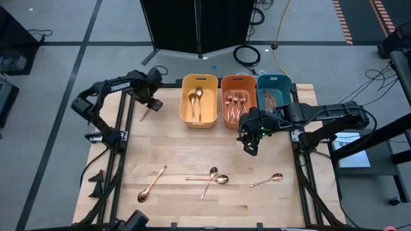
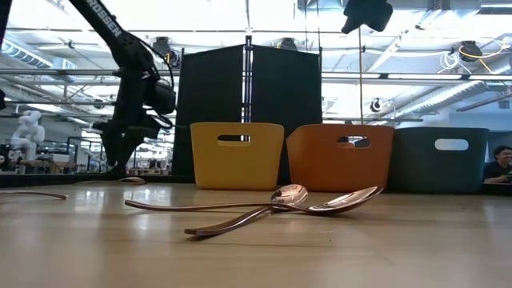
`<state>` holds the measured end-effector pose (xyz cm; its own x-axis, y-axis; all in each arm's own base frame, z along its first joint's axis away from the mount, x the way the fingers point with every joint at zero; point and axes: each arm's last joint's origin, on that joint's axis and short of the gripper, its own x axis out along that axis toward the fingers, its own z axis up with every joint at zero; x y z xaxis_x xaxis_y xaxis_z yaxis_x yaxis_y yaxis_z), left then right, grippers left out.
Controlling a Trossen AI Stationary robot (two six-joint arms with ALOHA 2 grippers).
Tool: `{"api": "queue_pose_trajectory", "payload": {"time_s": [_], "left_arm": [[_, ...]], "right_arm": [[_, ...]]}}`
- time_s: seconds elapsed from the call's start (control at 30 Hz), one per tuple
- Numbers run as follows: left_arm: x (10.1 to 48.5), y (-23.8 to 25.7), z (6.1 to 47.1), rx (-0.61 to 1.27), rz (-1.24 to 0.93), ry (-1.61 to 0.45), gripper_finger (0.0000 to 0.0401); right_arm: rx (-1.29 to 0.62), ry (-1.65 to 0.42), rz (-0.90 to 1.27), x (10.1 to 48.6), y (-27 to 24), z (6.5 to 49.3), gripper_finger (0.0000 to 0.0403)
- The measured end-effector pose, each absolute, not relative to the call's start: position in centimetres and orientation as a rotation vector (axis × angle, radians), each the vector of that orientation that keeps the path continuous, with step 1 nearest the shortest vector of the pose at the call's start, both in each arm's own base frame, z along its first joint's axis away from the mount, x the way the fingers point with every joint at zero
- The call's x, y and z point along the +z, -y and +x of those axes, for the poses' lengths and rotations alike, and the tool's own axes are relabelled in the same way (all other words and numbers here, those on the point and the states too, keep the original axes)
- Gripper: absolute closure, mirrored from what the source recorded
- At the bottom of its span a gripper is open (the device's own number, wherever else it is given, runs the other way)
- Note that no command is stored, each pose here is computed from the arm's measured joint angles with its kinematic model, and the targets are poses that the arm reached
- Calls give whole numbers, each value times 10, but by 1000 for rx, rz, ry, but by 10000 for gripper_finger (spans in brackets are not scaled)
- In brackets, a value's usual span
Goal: Sort silverware
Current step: Put the copper spoon into the yellow bin
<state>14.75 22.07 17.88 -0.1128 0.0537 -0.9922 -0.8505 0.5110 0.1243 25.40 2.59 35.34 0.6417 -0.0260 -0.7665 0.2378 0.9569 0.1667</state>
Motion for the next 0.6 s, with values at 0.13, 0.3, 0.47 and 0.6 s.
{"api": "queue_pose_trajectory", "payload": {"time_s": [0.13,0.3,0.47,0.6], "left_arm": [[170,-222,150,842,-746,-1508,217],[156,-230,156,844,-743,-1497,217],[148,-235,159,841,-744,-1483,217],[140,-236,160,830,-761,-1511,220]], "right_arm": [[-150,-864,263,353,-27,254,255],[-150,-864,262,353,-27,254,255],[-147,-864,260,353,-28,254,255],[-151,-867,272,353,-28,253,255]]}}
